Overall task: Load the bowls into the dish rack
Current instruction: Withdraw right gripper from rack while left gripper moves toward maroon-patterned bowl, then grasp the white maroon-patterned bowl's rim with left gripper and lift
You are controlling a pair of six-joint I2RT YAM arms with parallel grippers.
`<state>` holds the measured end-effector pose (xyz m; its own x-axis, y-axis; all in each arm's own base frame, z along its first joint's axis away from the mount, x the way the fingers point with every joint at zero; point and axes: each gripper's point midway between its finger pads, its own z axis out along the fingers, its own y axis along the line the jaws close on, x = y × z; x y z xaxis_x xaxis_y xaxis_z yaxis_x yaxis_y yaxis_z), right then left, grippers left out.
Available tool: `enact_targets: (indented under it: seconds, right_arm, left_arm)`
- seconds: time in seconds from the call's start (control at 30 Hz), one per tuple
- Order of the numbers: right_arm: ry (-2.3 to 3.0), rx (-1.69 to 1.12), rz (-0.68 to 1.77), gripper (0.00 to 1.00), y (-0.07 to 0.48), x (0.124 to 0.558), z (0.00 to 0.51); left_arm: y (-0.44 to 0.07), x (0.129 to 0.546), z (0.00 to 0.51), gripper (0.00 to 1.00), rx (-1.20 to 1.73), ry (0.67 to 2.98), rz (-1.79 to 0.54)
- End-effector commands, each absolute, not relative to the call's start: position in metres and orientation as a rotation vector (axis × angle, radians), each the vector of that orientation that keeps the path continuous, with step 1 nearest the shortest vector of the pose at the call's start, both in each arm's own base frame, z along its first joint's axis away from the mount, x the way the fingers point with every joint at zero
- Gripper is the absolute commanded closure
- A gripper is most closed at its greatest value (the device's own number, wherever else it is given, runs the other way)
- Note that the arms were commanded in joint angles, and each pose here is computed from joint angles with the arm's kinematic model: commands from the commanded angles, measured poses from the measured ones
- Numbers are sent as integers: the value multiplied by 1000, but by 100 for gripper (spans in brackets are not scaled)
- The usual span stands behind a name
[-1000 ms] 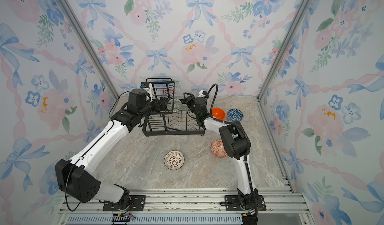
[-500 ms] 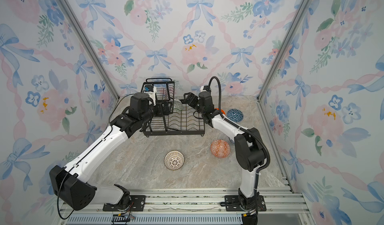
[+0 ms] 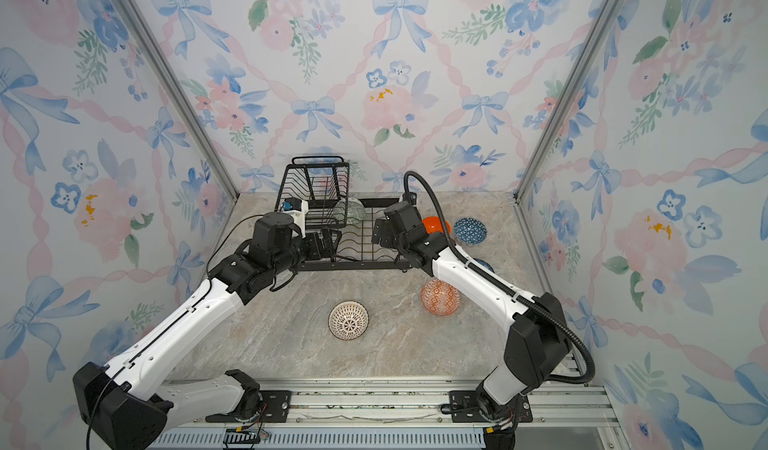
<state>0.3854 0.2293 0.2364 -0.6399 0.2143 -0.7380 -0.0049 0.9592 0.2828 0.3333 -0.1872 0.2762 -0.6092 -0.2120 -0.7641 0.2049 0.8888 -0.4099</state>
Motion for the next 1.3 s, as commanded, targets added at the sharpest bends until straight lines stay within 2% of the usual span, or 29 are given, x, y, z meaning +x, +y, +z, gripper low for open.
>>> enact_targets:
  seconds: [0.0,0.37,0.63,0.9,1.07,1.27]
  right_arm:
    - [2295,203,155,3,182,354,235]
    - [2156,273,76,3,123,320,269]
    - [2263,317,179,3,119,306,249]
    - [2244,230,336,3,134,303,250]
    - [2288,160,334,3,143,305,245]
    - [2297,136,343,3,152,309,241]
  left_arm:
    - [-190,316,264,2,-19,2192,-629]
    - [-201,267,185,2,-44,2480,-659]
    - [-204,242,146,2,0,2603,-633]
    - [-195,222,96,2,-2,2777,-525]
    - [-191,217,77,7,1,2840,-466]
    - [-187,216,66,18,-10,2877,-408]
